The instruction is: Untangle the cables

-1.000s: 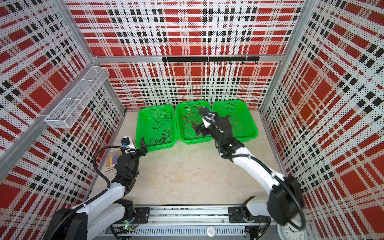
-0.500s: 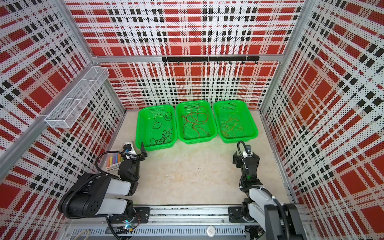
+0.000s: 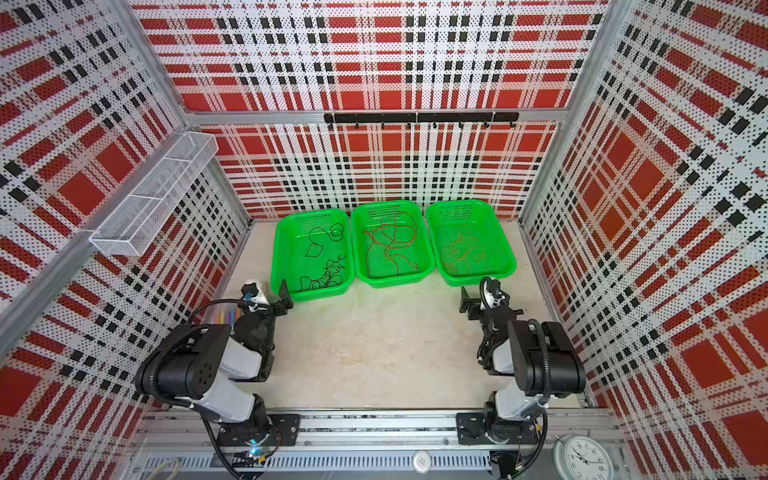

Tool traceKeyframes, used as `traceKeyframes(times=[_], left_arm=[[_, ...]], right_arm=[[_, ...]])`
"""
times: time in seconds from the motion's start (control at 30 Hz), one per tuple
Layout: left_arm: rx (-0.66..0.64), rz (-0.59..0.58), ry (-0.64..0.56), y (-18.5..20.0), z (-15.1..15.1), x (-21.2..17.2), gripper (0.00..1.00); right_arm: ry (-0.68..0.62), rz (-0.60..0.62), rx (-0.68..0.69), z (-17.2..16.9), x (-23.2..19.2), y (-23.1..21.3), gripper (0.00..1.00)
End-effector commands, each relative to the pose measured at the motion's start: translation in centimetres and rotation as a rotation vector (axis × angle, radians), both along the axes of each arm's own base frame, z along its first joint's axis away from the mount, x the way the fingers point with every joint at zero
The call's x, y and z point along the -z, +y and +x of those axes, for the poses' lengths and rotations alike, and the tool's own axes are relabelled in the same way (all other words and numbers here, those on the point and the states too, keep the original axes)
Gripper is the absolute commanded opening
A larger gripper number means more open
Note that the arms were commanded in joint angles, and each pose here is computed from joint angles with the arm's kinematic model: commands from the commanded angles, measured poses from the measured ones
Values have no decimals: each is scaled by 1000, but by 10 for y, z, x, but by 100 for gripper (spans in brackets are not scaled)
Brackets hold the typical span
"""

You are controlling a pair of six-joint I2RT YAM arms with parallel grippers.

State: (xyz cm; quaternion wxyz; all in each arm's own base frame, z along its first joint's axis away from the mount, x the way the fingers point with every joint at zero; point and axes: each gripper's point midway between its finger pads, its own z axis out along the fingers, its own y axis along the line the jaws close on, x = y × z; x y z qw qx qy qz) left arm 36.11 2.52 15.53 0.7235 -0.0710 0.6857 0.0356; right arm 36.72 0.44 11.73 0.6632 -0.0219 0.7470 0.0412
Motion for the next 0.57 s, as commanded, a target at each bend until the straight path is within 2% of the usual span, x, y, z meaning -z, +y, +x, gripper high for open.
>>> traceKeyframes(times=[0.0, 0.1, 0.3, 0.37, 0.53], left_arm=[[49, 12, 8, -6, 11, -4, 91], [38, 10, 8, -5, 11, -4, 92], [27, 7, 9, -3, 11, -4, 95], [25, 7, 9, -2, 11, -4, 98], [-3, -10, 11, 3, 12, -4, 98]], right_arm=[[-26, -5, -45, 18, -16, 6, 100], [-8, -63, -52, 20, -12, 17, 100], [-4, -66, -58, 23, -12, 19, 100], [0, -69, -56, 23, -11, 19, 100], [-17, -63, -53, 20, -14, 19, 100]])
